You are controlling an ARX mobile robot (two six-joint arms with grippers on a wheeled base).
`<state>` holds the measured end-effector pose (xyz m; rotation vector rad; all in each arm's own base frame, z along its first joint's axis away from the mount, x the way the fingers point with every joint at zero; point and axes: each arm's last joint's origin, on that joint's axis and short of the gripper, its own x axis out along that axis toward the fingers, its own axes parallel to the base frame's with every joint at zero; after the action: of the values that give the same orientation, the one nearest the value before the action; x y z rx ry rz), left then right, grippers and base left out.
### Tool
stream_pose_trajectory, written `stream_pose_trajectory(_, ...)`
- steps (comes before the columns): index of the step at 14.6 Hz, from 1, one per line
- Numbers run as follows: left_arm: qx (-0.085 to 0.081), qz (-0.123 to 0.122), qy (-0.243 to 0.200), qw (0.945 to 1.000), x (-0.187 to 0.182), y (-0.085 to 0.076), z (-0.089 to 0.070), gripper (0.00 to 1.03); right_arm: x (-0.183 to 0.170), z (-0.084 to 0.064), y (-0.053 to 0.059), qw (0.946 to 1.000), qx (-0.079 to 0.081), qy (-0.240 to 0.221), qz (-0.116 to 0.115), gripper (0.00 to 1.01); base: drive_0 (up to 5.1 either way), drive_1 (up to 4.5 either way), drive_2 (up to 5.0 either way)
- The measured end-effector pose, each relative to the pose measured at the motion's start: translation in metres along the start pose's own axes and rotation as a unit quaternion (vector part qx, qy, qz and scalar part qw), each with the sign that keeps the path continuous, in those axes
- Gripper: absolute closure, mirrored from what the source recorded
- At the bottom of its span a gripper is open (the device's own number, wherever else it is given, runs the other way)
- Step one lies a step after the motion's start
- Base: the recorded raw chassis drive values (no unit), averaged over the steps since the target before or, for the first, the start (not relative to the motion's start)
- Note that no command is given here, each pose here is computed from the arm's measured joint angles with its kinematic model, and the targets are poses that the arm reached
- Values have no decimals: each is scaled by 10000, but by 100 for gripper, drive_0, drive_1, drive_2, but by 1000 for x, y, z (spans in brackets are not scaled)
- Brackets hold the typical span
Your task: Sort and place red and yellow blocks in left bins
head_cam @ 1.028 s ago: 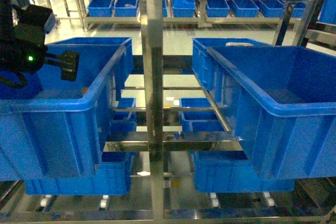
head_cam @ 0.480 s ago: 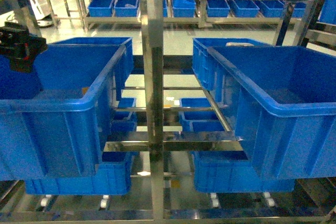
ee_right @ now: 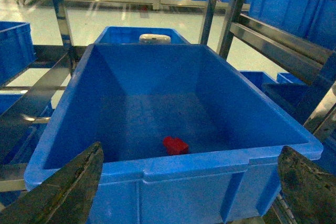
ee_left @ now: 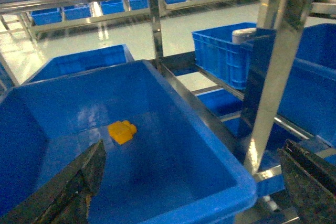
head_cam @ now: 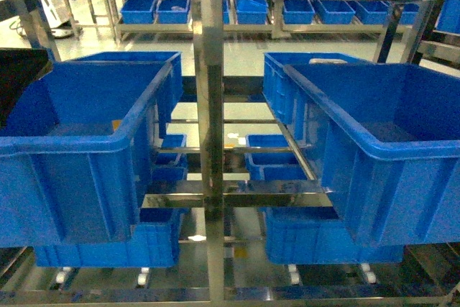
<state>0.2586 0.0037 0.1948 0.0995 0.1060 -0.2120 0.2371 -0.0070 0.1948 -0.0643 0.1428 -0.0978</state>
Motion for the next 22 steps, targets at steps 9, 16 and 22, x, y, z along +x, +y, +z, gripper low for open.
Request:
stream_pose_trajectory(9, -176, 73, 51, 9998, 0, 2, -2, 5, 0, 0, 0, 10000, 0, 0, -2, 3, 0, 0, 0)
stream_pose_trajectory(16, -254, 652, -417, 9967, -4, -5, -3, 18, -6, -1, 5, 9975, 163, -592, 356, 17, 0, 0, 0)
stream_pose_trajectory(22, -459, 1078, -484, 9919, -42, -14, -18, 59, -37, -17, 4, 9962, 235, -682, 480, 57, 0, 0, 0)
